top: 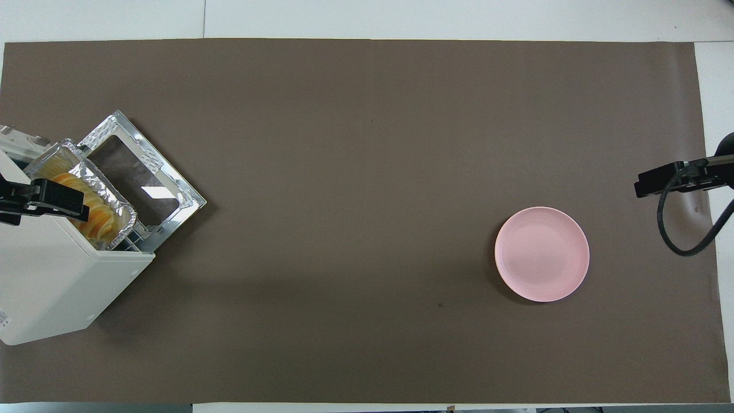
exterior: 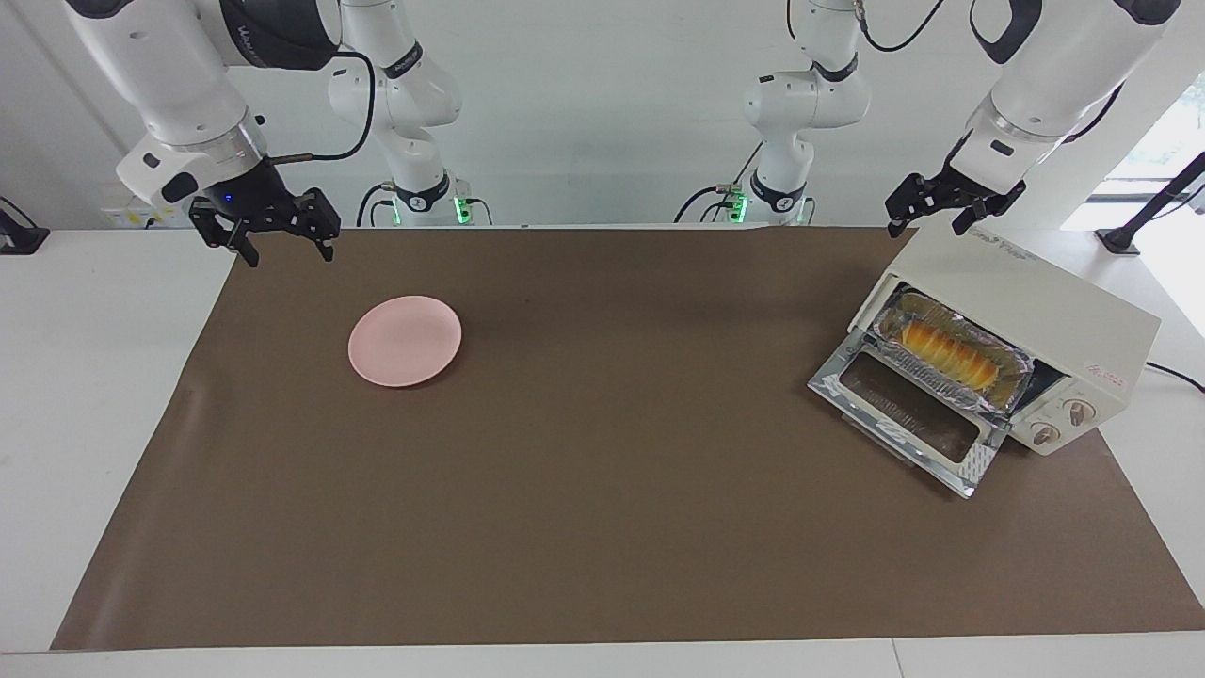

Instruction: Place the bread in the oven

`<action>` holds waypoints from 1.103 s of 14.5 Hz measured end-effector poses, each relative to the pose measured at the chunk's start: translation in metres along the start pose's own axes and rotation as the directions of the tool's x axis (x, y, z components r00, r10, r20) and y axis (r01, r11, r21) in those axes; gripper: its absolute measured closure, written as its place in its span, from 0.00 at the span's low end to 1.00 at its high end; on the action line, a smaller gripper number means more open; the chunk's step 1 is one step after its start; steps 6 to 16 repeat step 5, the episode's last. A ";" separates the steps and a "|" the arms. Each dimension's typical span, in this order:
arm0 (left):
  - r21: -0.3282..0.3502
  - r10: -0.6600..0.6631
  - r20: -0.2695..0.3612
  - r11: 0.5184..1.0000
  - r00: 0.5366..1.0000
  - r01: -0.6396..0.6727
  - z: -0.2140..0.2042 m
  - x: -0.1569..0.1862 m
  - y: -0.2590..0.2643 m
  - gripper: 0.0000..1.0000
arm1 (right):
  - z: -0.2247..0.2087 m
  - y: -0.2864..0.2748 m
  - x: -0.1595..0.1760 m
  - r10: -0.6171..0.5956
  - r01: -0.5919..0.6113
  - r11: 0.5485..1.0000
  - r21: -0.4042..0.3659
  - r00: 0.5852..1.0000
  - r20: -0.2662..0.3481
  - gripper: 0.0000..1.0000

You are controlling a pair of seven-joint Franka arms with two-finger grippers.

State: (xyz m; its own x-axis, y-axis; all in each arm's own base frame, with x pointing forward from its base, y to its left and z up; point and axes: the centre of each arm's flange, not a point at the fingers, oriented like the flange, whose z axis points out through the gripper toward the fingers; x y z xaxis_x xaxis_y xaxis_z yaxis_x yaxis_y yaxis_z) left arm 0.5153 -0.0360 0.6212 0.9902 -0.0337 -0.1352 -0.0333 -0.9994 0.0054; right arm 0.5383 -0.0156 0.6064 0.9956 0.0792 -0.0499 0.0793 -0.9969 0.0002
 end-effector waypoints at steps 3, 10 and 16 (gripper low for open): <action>0.001 0.006 -0.010 1.000 1.000 -0.006 -0.001 0.001 0.004 0.00 | 0.000 0.000 0.000 0.000 0.000 1.000 0.000 1.000 0.000 0.00; 0.001 0.009 -0.018 1.000 1.000 -0.009 -0.002 0.002 0.005 0.00 | 0.000 0.000 0.000 0.000 0.000 1.000 0.000 1.000 0.000 0.00; 0.001 0.009 -0.018 1.000 1.000 -0.009 -0.002 0.002 0.005 0.00 | 0.000 0.000 0.000 0.000 0.000 1.000 0.000 1.000 0.000 0.00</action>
